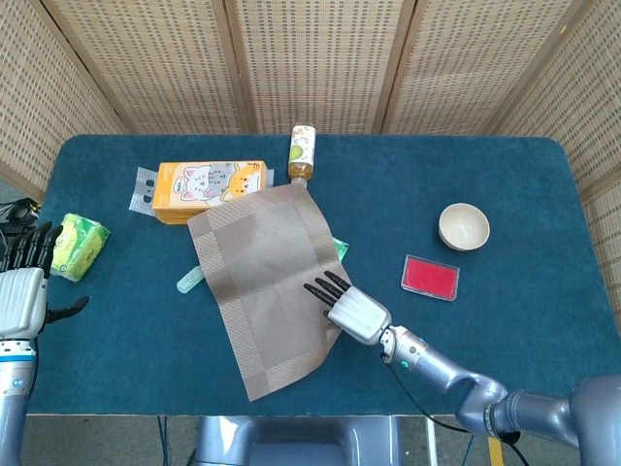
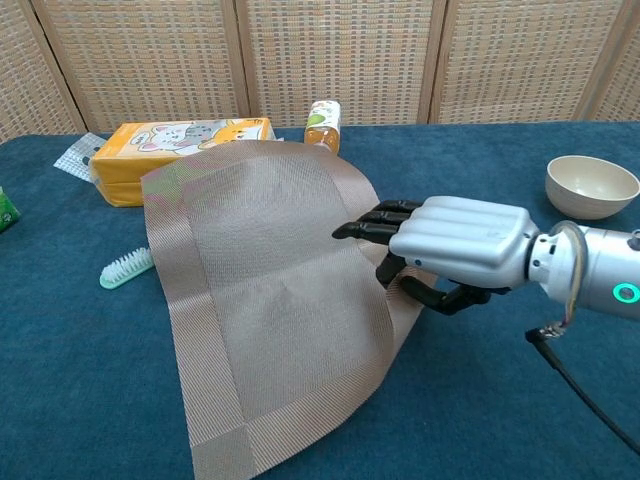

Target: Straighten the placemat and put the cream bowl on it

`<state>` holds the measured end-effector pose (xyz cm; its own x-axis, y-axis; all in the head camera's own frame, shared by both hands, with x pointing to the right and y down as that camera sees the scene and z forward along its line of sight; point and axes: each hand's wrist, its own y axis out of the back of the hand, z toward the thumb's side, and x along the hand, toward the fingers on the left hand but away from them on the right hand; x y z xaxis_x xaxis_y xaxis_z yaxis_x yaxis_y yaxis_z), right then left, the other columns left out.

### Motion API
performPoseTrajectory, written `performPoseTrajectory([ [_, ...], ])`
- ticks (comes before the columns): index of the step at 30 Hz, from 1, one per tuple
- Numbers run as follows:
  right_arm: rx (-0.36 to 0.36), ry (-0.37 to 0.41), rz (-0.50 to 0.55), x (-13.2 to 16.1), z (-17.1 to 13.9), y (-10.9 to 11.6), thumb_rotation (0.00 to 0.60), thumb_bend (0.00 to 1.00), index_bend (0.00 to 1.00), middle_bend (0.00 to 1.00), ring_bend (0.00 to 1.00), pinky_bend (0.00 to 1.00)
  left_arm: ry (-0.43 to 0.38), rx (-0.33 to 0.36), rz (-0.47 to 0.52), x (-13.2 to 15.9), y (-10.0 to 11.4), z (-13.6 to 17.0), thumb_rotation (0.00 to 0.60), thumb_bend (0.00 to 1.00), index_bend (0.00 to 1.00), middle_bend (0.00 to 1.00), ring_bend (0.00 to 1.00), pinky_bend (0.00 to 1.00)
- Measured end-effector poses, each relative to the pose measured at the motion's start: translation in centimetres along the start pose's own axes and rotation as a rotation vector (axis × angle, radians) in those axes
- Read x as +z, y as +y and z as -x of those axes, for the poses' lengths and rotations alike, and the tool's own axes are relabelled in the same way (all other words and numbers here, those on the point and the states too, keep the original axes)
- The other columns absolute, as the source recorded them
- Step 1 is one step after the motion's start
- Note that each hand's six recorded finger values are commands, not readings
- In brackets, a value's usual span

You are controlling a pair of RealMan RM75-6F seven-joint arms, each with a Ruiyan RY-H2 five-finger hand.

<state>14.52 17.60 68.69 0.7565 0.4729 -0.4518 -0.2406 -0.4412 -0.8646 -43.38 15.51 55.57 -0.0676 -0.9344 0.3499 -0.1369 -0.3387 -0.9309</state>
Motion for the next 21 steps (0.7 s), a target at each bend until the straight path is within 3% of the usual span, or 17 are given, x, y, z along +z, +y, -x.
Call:
performPoseTrajectory([
  [10,0.025,0.087,-0.143,-1.2,-7.0,0.5,0.600,0.80,0.69,0.00,0.00,0.00,-0.011,-0.003,-0.001,0.4,-0.1,0.4,0.600,0.00,0.00,0.00,0.00,0.00],
  [15,0.058,0.098,-0.400,-4.4,-11.0,1.3,0.600,0.79,0.69,0.00,0.00,0.00,-0.014,-0.011,0.000,0.5,-0.2,0.4,0.600,0.00,0.00,0.00,0.00,0.00],
  [21,0.083,0.124,-0.648,-7.3,-12.3,1.8,0.600,0.75,0.68,0.00,0.00,0.00,-0.014,-0.014,-0.002,0.6,-0.3,0.4,0.600,0.00,0.00,0.00,0.00,0.00],
])
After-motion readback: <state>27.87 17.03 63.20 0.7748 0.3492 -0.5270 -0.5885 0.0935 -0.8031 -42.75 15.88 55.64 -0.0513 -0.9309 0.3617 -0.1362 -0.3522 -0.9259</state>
